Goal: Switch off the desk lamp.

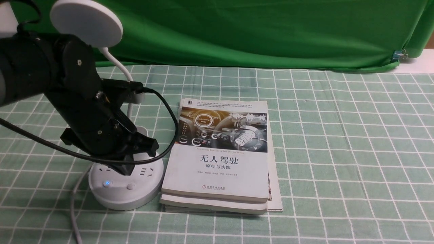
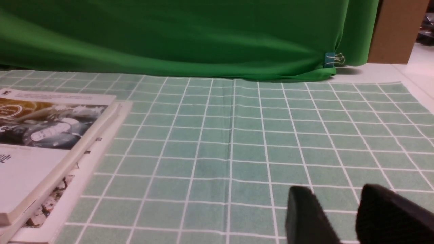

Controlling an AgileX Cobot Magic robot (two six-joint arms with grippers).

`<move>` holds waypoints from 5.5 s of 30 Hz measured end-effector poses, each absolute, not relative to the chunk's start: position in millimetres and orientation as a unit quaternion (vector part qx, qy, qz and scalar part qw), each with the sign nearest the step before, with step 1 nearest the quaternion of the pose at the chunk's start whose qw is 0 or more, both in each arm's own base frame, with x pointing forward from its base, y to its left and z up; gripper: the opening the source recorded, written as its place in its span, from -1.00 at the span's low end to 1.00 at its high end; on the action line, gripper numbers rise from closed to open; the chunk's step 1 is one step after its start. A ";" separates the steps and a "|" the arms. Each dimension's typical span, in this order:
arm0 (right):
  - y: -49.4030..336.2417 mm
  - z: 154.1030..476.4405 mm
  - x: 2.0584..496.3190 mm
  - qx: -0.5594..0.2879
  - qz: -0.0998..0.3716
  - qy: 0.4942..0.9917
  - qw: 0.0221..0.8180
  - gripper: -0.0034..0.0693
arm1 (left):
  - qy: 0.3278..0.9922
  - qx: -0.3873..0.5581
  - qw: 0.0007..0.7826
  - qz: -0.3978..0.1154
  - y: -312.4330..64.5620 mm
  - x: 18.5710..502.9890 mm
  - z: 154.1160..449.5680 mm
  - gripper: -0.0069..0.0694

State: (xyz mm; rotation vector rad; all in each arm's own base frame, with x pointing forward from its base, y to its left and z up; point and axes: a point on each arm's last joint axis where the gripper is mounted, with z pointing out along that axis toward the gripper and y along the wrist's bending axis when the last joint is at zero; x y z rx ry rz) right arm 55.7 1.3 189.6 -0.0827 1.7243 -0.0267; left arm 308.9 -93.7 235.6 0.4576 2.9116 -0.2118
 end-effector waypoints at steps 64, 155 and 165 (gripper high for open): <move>1.3 189.6 55.7 -0.036 -0.012 0.759 0.650 -0.24 | 0.804 0.115 0.568 -0.134 -26.5 61.5 281.2 -0.82; 1.3 189.6 55.7 -0.036 -0.012 0.759 0.650 -0.24 | 0.777 -0.036 0.628 -0.025 -1.3 54.6 184.8 -0.82; 1.3 189.6 55.7 -0.036 -0.012 0.759 0.650 -0.24 | 0.777 -0.036 0.628 -0.025 -1.3 54.6 184.8 -0.82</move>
